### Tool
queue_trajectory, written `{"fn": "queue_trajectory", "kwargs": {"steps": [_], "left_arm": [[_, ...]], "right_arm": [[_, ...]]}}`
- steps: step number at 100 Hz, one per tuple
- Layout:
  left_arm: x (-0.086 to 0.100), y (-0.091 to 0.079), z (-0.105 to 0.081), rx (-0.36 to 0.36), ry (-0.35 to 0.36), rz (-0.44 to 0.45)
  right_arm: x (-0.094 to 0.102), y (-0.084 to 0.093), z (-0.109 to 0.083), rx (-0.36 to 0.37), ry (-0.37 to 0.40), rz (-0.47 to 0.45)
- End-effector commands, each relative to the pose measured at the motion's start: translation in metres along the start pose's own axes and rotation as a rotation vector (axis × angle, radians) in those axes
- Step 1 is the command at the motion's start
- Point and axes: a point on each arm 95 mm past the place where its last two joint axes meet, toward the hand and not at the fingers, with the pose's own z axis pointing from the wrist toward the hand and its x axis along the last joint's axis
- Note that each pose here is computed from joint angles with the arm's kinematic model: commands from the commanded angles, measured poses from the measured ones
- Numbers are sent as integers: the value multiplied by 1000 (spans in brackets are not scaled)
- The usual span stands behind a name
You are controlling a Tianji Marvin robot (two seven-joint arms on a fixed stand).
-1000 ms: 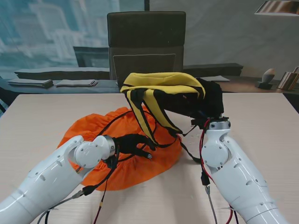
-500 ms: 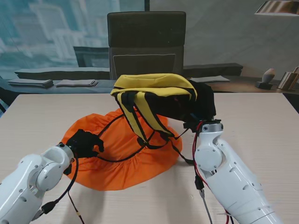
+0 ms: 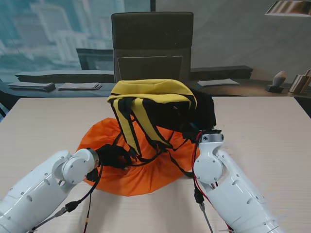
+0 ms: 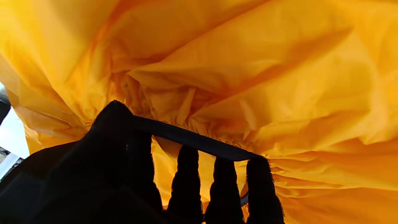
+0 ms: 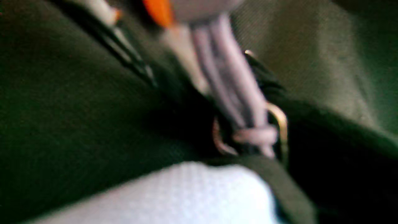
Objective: Fit a rain cover over a backpack
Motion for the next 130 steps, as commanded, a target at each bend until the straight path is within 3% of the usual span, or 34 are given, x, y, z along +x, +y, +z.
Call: {"fn": "queue_trajectory", "kwargs": {"steps": [1, 17, 33, 45, 59, 87, 110, 121, 130], "left_arm": [[9, 6, 7, -35, 19, 64], [24, 3, 8, -45, 73, 61], [37, -12, -9, 55, 135, 36], [28, -25, -29, 139, 89, 178], [12, -34, -41, 164, 29, 330], [-8, -34, -20, 31, -41, 593], [-11, -24, -13, -9, -72, 595], [-10, -21, -20, -46, -82, 618], [-10, -19, -29, -116, -106, 638]], "right_arm": [[-1, -1, 1, -6, -4, 5], [-14, -1, -1, -5, 3, -37], [-30, -6, -5, -9, 0, -91], [-39, -9, -6, -15, 2, -121], [-45, -13, -12, 20, 15, -162], [-53, -21, -25, 57, 6, -201], [-56, -27, -36, 95, -15, -226], [-58, -30, -38, 103, -27, -238], [-60, -32, -41, 112, -33, -252]]}}
